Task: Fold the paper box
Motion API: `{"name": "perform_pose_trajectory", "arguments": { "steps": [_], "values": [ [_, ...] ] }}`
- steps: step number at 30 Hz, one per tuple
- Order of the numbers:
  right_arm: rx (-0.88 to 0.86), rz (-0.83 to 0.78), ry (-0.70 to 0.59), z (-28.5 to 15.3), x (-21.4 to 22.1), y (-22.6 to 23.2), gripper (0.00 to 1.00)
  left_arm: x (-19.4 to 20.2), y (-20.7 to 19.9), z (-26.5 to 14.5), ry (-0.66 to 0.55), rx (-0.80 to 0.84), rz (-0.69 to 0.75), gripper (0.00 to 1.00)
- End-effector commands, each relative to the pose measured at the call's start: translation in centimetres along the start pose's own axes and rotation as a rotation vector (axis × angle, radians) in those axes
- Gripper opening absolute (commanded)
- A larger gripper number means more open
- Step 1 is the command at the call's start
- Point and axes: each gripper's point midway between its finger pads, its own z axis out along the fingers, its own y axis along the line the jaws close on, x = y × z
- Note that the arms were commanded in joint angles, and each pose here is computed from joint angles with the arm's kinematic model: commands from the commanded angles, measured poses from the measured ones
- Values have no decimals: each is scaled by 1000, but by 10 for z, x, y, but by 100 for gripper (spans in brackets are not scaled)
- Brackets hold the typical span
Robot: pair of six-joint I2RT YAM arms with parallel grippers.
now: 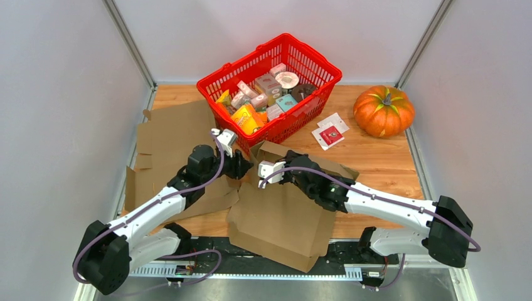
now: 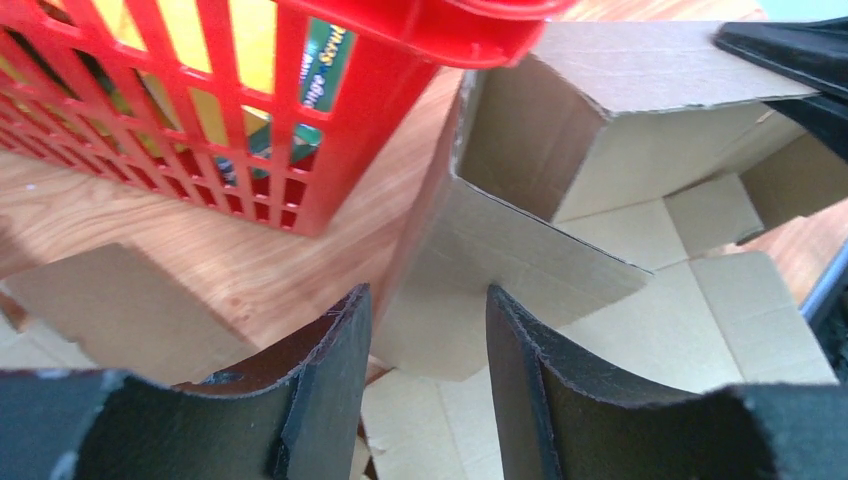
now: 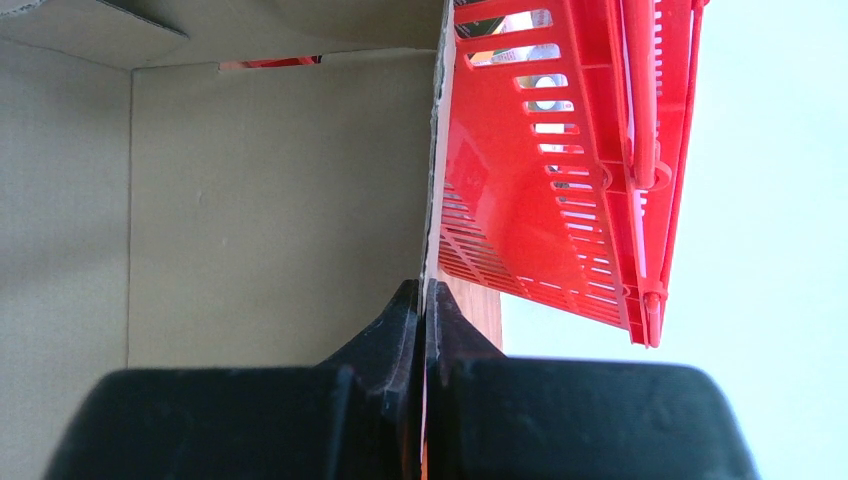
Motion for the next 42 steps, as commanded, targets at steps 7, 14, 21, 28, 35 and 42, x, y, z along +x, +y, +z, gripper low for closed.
{"name": "perform_pose_trajectory", "arguments": {
  "steps": [7,14,21,28,35,42],
  "values": [
    [-188,-66,17,1,5,46,3,-11,-23,17,7,205,109,58],
    [-214,-117,55,2,6,65,3,-11,-47,16,-8,360,130,56],
    [-240,-125,58,0,4,81,3,-9,-35,20,-7,294,124,50],
    [-277,-165,66,-3,0,102,3,-8,-20,17,-78,193,99,43],
    [-327,-89,24,-9,-19,112,3,-9,-12,18,-152,8,118,47],
    [-397,-24,-48,-16,-37,118,2,-13,-2,27,-183,-141,126,35]
  ]
}}
